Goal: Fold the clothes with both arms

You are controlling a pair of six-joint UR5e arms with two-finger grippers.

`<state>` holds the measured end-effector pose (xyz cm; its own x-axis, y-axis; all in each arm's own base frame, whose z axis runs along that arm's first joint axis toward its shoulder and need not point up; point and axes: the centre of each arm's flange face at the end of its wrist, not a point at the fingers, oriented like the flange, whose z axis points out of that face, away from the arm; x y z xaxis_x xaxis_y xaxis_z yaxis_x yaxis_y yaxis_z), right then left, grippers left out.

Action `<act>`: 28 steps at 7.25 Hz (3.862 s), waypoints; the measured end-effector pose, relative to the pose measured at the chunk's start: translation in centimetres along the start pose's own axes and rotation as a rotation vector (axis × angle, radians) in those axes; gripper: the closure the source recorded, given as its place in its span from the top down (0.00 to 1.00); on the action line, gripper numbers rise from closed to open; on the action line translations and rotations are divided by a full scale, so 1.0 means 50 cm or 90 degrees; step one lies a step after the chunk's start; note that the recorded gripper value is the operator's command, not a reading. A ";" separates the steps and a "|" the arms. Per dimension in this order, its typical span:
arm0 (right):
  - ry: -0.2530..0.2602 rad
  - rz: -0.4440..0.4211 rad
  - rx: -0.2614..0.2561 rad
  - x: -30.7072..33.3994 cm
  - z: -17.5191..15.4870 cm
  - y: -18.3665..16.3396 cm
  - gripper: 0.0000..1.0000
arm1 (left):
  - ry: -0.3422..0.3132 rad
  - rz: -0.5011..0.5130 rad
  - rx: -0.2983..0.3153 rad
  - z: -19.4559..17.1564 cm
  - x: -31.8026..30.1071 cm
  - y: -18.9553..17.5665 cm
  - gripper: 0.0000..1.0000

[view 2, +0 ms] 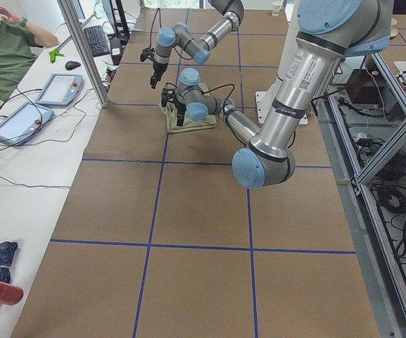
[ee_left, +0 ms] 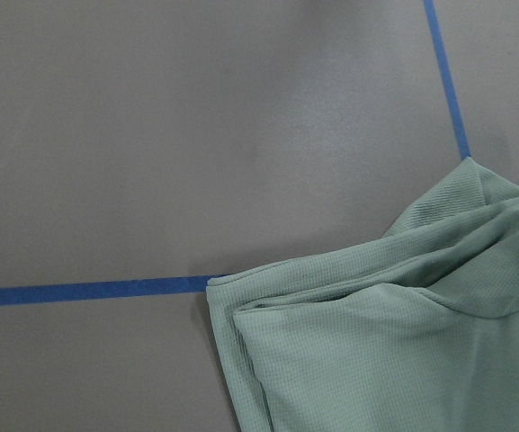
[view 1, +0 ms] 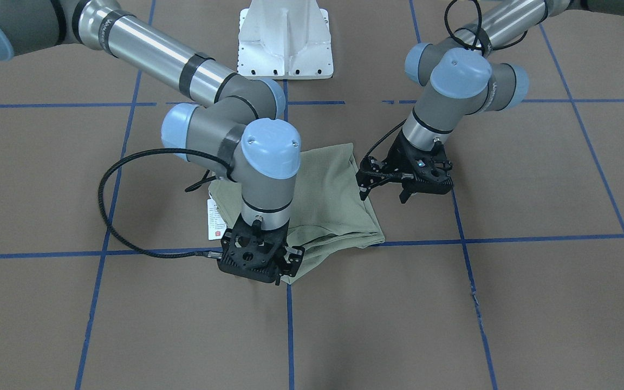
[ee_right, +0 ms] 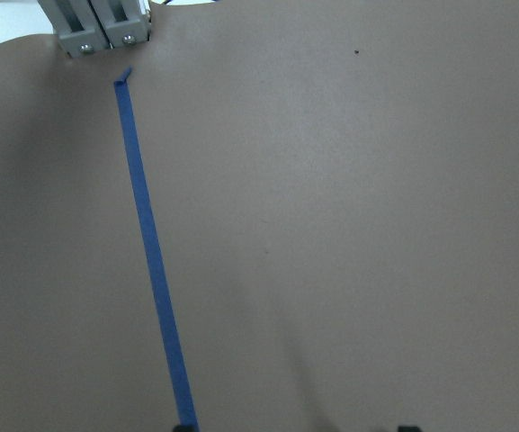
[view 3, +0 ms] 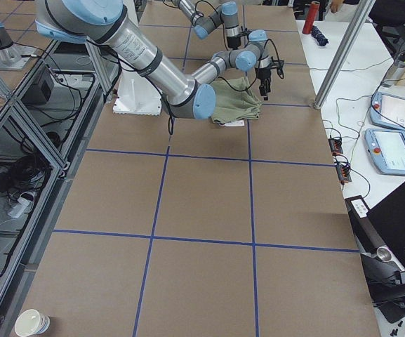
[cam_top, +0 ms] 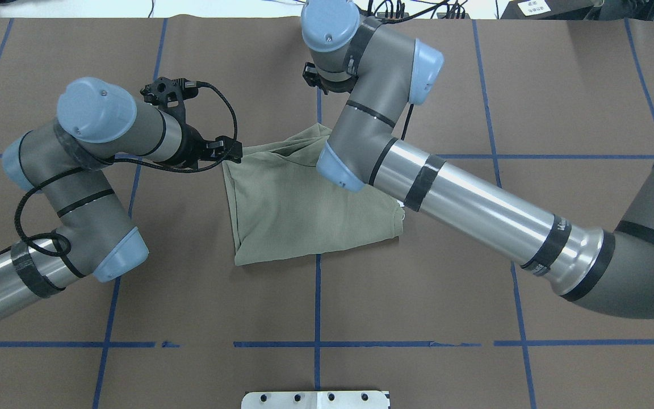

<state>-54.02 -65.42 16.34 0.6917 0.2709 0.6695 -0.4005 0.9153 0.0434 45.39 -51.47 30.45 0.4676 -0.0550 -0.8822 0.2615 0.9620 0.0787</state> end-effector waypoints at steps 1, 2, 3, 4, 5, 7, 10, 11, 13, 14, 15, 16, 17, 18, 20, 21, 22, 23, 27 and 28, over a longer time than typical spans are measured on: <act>-0.014 -0.009 -0.023 0.022 -0.028 -0.044 1.00 | 0.023 -0.051 0.005 0.041 -0.006 -0.008 0.66; -0.020 -0.012 -0.032 0.034 -0.038 -0.063 1.00 | 0.042 -0.086 0.007 0.069 -0.011 -0.013 0.63; -0.022 -0.013 -0.036 0.041 -0.042 -0.070 1.00 | 0.049 -0.103 0.007 0.086 -0.014 -0.014 0.63; -0.022 -0.013 -0.037 0.045 -0.042 -0.072 1.00 | 0.052 -0.109 0.006 0.094 -0.015 -0.013 0.63; -0.022 -0.013 -0.037 0.046 -0.041 -0.073 1.00 | 0.053 -0.110 0.004 0.098 -0.012 -0.011 0.63; -0.021 -0.013 -0.037 0.047 -0.040 -0.072 1.00 | 0.055 -0.108 0.000 0.103 -0.006 -0.002 0.62; -0.021 -0.013 -0.037 0.047 -0.040 -0.071 1.00 | 0.051 -0.105 0.002 0.113 -0.001 0.012 0.37; -0.021 -0.013 -0.037 0.047 -0.040 -0.071 1.00 | 0.050 -0.105 0.003 0.115 -0.001 0.015 0.26; -0.022 -0.013 -0.037 0.046 -0.041 -0.071 1.00 | 0.050 -0.104 0.004 0.115 -0.002 0.016 0.00; -0.023 -0.013 -0.036 0.045 -0.042 -0.071 1.00 | 0.049 -0.103 0.004 0.114 -0.003 0.017 0.00; -0.024 -0.013 -0.036 0.044 -0.043 -0.071 1.00 | 0.048 -0.102 0.005 0.111 -0.007 0.016 0.00; -0.023 -0.013 -0.036 0.046 -0.041 -0.071 1.00 | 0.047 -0.092 0.009 0.106 -0.014 0.010 0.00; -0.022 -0.013 -0.037 0.052 -0.038 -0.070 1.00 | 0.044 -0.066 0.014 0.100 -0.028 0.003 0.00; -0.022 -0.014 -0.037 0.058 -0.035 -0.069 1.00 | 0.038 -0.041 0.020 0.096 -0.046 -0.007 0.00; -0.022 -0.014 -0.036 0.063 -0.035 -0.067 1.00 | 0.022 -0.013 0.033 0.095 -0.078 -0.036 0.00; -0.022 -0.013 -0.036 0.065 -0.033 -0.068 1.00 | 0.011 -0.008 0.041 0.104 -0.093 -0.049 0.00; -0.021 -0.013 -0.036 0.067 -0.033 -0.068 1.00 | 0.000 0.002 0.053 0.112 -0.100 -0.066 0.00; -0.021 -0.013 -0.036 0.068 -0.032 -0.069 1.00 | -0.008 0.018 0.067 0.115 -0.099 -0.094 0.00; -0.014 -0.030 -0.039 0.086 -0.017 -0.072 1.00 | -0.016 0.067 0.090 0.120 -0.055 -0.173 1.00; -0.008 -0.060 -0.044 0.105 -0.007 -0.079 1.00 | -0.021 0.101 0.092 0.108 -0.066 -0.192 1.00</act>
<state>-48.61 -67.52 19.42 0.7167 0.1795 0.6738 -0.2914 0.9550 0.0555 45.90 -61.96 35.12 0.5396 0.0829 -0.8378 0.2996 0.9111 0.2831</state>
